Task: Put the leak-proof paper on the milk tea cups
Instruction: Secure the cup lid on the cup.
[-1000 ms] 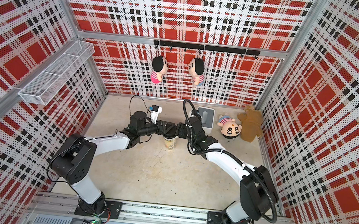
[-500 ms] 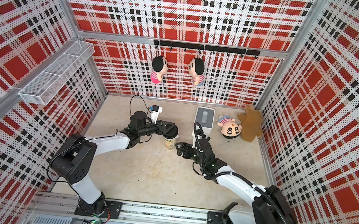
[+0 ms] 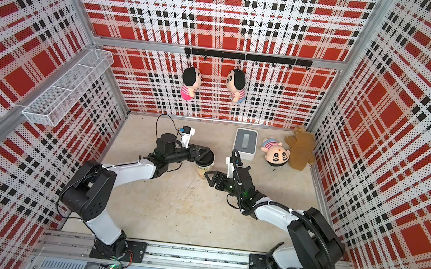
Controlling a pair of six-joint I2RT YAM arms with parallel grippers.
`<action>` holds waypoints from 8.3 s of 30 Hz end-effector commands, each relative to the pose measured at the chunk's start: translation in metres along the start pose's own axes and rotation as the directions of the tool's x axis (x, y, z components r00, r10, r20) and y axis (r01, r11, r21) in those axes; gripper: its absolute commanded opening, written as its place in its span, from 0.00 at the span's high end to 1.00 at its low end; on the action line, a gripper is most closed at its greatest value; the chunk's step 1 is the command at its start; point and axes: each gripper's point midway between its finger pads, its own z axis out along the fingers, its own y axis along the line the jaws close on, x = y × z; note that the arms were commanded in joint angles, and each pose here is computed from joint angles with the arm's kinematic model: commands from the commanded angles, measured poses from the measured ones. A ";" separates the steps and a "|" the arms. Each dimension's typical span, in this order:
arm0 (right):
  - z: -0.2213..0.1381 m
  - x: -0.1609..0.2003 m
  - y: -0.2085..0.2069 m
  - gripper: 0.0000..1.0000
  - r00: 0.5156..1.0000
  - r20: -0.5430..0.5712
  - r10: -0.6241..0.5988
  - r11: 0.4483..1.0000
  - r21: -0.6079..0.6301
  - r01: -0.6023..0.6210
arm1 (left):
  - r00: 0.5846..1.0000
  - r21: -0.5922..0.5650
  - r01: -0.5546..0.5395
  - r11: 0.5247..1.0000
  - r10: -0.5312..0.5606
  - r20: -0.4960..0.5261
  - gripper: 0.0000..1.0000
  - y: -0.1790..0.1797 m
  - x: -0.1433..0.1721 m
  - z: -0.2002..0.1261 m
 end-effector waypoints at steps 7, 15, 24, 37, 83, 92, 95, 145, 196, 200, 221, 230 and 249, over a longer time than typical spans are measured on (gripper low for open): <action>0.006 -0.036 0.021 0.25 0.998 0.066 0.013 0.995 -0.099 -0.007 | 0.884 -0.278 0.113 0.954 -0.224 -0.411 0.45 0.074 0.159 -0.016; 0.016 -0.043 0.009 0.33 0.998 0.056 0.011 0.999 -0.035 -0.009 | 0.882 -0.277 0.115 0.954 -0.226 -0.414 0.45 0.074 0.160 -0.016; 0.016 -0.036 -0.003 0.34 0.999 0.046 0.021 0.999 -0.042 -0.019 | 0.882 -0.273 0.115 0.955 -0.224 -0.415 0.45 0.073 0.160 -0.016; 0.019 -0.028 -0.012 0.34 0.997 0.026 0.068 0.994 -0.086 -0.065 | 0.877 -0.275 0.116 0.954 -0.228 -0.423 0.45 0.075 0.164 -0.016; 0.020 -0.090 -0.023 0.63 0.993 0.025 0.114 0.982 0.151 -0.116 | 0.858 -0.264 0.106 0.959 -0.223 -0.463 0.45 0.075 0.172 -0.012; 0.023 -0.089 -0.015 0.62 0.996 0.013 0.084 0.992 0.094 -0.085 | 0.853 -0.270 0.108 0.957 -0.229 -0.470 0.45 0.077 0.174 -0.012; 0.022 -0.088 -0.013 0.61 0.997 0.014 0.078 0.994 0.081 -0.079 | 0.852 -0.269 0.109 0.957 -0.230 -0.471 0.45 0.077 0.175 -0.011; 0.023 0.051 -0.126 0.73 0.966 -0.224 0.133 0.910 0.413 -0.030 | 0.849 -0.290 0.128 0.948 -0.256 -0.463 0.46 0.087 0.176 -0.018; -0.010 -0.083 0.024 0.43 0.998 0.065 0.006 1.000 0.013 -0.007 | 0.829 -0.303 0.141 0.943 -0.279 -0.484 0.47 0.102 0.191 -0.021; -0.013 -0.062 0.017 0.47 0.998 0.044 0.033 0.999 0.004 -0.033 | 0.828 -0.303 0.142 0.942 -0.281 -0.485 0.47 0.103 0.192 -0.020; 0.022 -0.035 -0.021 0.55 0.996 -0.037 0.083 0.989 0.130 -0.078 | 0.824 -0.301 0.141 0.943 -0.280 -0.492 0.47 0.102 0.194 -0.019; 0.020 -0.011 -0.067 0.75 0.981 -0.023 0.194 0.946 0.269 -0.181 | 0.816 -0.294 0.135 0.946 -0.275 -0.508 0.47 0.100 0.200 -0.017; 0.021 0.021 -0.084 0.72 0.978 -0.094 0.187 0.933 0.328 -0.147 | 0.817 -0.294 0.138 0.946 -0.277 -0.505 0.47 0.103 0.198 -0.017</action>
